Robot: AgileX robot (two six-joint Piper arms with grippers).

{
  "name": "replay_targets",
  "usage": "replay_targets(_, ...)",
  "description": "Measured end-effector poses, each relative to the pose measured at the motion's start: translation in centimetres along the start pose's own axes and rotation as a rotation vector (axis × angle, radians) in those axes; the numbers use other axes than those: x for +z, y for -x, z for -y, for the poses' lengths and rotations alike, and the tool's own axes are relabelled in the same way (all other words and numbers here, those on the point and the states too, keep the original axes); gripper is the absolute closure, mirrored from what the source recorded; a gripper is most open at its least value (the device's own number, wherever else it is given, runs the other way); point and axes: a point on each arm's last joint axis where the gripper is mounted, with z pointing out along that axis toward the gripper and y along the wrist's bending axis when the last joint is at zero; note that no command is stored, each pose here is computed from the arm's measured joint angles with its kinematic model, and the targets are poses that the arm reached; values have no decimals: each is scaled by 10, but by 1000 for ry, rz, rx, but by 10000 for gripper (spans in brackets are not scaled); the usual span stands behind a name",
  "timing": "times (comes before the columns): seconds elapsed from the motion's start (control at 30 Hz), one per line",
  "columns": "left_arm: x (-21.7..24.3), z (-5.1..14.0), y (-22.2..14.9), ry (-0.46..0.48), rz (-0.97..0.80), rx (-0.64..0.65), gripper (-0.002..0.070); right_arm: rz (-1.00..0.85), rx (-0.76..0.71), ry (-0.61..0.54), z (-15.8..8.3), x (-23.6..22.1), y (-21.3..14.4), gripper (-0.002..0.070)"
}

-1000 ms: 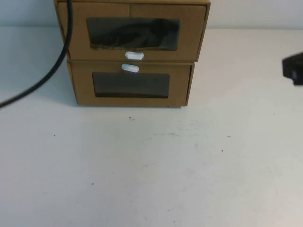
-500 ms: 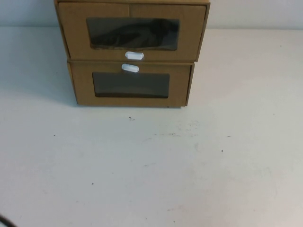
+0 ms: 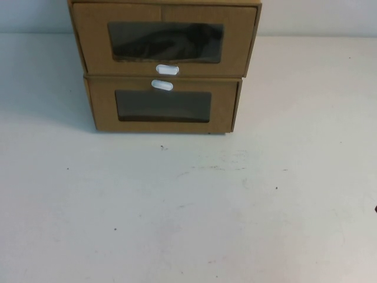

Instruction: Close the shoe box

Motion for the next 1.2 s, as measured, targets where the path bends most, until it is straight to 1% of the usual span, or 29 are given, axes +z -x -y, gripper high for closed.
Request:
replay_targets(0.07, 2, -3, -11, 31, -13, -8, 680, 11, 2, 3, 1, 1, -3, 689)
replay_targets(0.17, 2, -5, -13, 46, -12, -1, 680, 23, 3, 6, 2, 1, -5, 689)
replay_targets(0.8, 2, -4, -13, 43, -14, -3, 680, 10, 4, 3, 2, 1, -7, 689)
replay_targets(0.93, 2, -4, -13, 43, -14, -3, 680, 11, -77, -9, 3, 1, -8, 689)
replay_targets(1.03, 2, -4, -13, 43, -14, -3, 680, 28, -115, -77, 12, -4, -16, 689)
replay_targets(1.2, 2, -4, -13, 43, -14, -3, 680, 70, -110, -297, 37, -15, -48, 689)
